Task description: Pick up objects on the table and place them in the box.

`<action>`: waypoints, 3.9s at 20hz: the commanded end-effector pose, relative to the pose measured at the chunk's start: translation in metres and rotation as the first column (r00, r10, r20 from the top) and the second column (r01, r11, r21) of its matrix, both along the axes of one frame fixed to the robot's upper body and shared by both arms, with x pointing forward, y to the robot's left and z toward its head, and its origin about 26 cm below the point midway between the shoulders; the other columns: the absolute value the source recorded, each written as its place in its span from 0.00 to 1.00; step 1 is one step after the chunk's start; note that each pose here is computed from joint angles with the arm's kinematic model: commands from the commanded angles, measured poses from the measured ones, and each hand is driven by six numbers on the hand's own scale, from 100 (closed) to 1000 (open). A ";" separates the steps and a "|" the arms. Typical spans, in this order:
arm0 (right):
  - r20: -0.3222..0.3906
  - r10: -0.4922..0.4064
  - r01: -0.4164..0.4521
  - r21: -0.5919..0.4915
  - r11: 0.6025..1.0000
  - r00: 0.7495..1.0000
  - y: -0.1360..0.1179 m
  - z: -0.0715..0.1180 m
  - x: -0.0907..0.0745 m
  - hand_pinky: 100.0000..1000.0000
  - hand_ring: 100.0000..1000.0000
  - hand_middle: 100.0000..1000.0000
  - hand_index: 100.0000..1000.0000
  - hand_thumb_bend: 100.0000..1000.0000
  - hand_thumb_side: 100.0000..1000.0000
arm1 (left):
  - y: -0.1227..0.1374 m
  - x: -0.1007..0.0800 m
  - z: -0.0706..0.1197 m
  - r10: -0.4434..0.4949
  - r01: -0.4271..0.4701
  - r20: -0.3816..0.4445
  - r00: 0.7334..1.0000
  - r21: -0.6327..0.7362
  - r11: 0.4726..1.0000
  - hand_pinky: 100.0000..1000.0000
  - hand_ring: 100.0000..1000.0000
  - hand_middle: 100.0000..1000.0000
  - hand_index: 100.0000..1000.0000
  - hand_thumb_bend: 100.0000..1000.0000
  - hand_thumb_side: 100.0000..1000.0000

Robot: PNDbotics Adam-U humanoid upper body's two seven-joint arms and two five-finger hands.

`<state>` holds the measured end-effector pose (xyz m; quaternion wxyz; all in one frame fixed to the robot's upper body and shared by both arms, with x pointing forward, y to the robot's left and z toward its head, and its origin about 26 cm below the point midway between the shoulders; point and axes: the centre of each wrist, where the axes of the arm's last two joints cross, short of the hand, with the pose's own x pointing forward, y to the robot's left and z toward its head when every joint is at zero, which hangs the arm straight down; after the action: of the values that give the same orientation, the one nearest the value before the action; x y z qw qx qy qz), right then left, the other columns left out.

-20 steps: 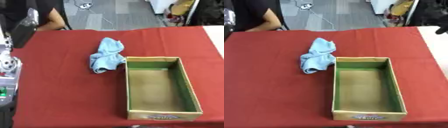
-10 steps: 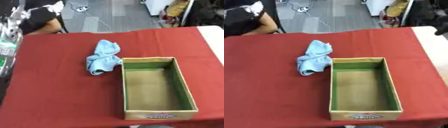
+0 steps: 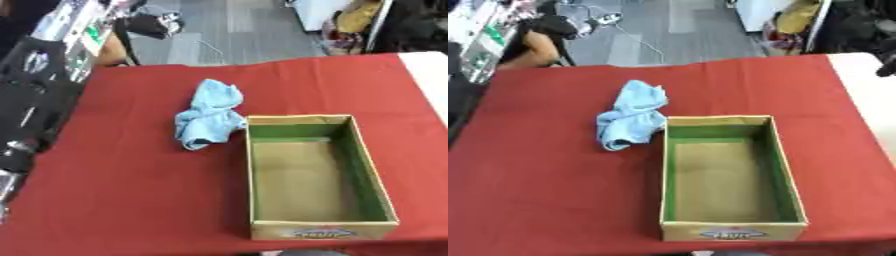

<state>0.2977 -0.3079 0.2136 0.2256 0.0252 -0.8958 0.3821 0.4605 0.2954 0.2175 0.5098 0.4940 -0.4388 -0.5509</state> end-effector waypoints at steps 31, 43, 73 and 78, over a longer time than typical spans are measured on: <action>0.033 0.023 -0.022 -0.020 1.000 0.999 0.003 0.011 -0.001 0.56 0.75 0.78 0.98 0.00 0.72 | -0.038 0.014 -0.092 -0.218 0.215 -0.542 0.811 -0.069 0.974 0.26 0.31 0.74 0.86 0.87 0.86; 0.037 0.025 -0.025 -0.021 0.999 0.999 0.003 0.012 0.000 0.56 0.75 0.78 0.98 0.00 0.72 | -0.052 0.006 -0.090 -0.224 0.293 -0.606 0.764 0.017 0.956 0.39 0.47 0.81 0.98 1.00 0.75; 0.045 0.032 -0.032 -0.013 0.999 0.998 0.005 0.013 0.000 0.56 0.75 0.78 0.98 0.00 0.72 | -0.039 0.001 -0.139 -0.110 0.165 -0.547 0.830 0.052 0.985 0.10 0.09 0.22 0.32 0.16 0.00; 0.046 0.033 -0.032 -0.009 0.999 0.998 0.005 0.013 0.001 0.56 0.75 0.78 0.98 0.00 0.72 | -0.033 -0.002 -0.155 -0.087 0.076 -0.269 0.959 -0.053 0.996 0.00 0.00 0.00 0.05 0.00 0.28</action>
<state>0.2998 -0.3033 0.2174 0.2143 0.0341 -0.8972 0.3846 0.4570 0.2574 0.0623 0.5498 0.3641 -0.3772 -0.6503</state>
